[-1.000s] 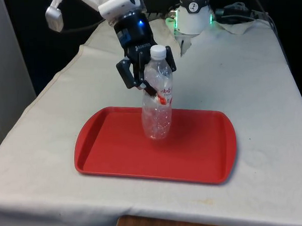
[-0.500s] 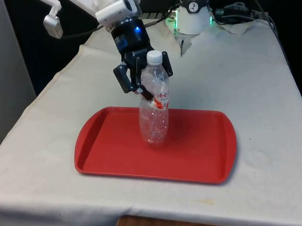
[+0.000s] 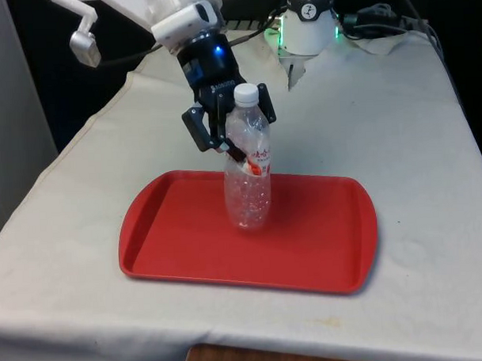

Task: Place the bottle upright on the tray.

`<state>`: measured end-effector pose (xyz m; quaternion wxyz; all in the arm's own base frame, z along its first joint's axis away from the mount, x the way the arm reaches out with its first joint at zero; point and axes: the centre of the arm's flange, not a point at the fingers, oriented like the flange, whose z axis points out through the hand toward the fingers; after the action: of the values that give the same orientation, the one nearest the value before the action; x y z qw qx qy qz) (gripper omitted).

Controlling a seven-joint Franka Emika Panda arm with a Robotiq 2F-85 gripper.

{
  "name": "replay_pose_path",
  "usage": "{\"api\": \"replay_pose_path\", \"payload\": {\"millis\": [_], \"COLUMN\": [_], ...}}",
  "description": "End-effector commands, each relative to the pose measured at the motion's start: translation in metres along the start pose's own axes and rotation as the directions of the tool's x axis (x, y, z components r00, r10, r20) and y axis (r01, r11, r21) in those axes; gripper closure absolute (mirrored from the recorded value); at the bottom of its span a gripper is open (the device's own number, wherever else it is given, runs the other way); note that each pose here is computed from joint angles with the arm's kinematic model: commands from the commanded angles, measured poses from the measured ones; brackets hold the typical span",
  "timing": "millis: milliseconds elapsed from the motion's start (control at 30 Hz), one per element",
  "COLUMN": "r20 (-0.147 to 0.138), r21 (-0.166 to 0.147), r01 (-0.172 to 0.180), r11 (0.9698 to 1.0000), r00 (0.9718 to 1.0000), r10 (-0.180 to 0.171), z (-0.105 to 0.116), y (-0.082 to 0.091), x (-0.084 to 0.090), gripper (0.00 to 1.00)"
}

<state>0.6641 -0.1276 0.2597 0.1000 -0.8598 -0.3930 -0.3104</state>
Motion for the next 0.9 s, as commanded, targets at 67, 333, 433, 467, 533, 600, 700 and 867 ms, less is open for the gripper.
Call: {"api": "replay_pose_path", "payload": {"millis": [67,333,433,467,533,600,700,867], "r20": [0.0,-0.013,-0.026,-0.03,-0.037,-0.043,-0.045,-0.049], "r21": [0.01,0.019,0.019,0.021,0.023,0.025,0.027,0.036], "r01": [-0.004,-0.02,-0.028,-0.031,-0.035,-0.042,-0.046,-0.053], "r11": [0.9999,0.9996,0.9994,0.9993,0.9991,0.9988,0.9986,0.998], "r00": [1.0,0.9997,0.9993,0.9991,0.9987,0.9981,0.9979,0.9973], "r10": [0.004,0.02,0.029,0.031,0.036,0.043,0.048,0.055], "z": [0.0,0.003,0.003,0.004,0.004,0.005,0.005,0.007], "y": [0.0,0.003,0.004,0.004,0.005,0.006,0.006,0.006], "x": [-0.003,-0.011,-0.013,-0.013,-0.015,-0.017,-0.018,-0.019], "gripper": [1.0,1.0,1.0,1.0,1.0,1.0,1.0,1.0]}}
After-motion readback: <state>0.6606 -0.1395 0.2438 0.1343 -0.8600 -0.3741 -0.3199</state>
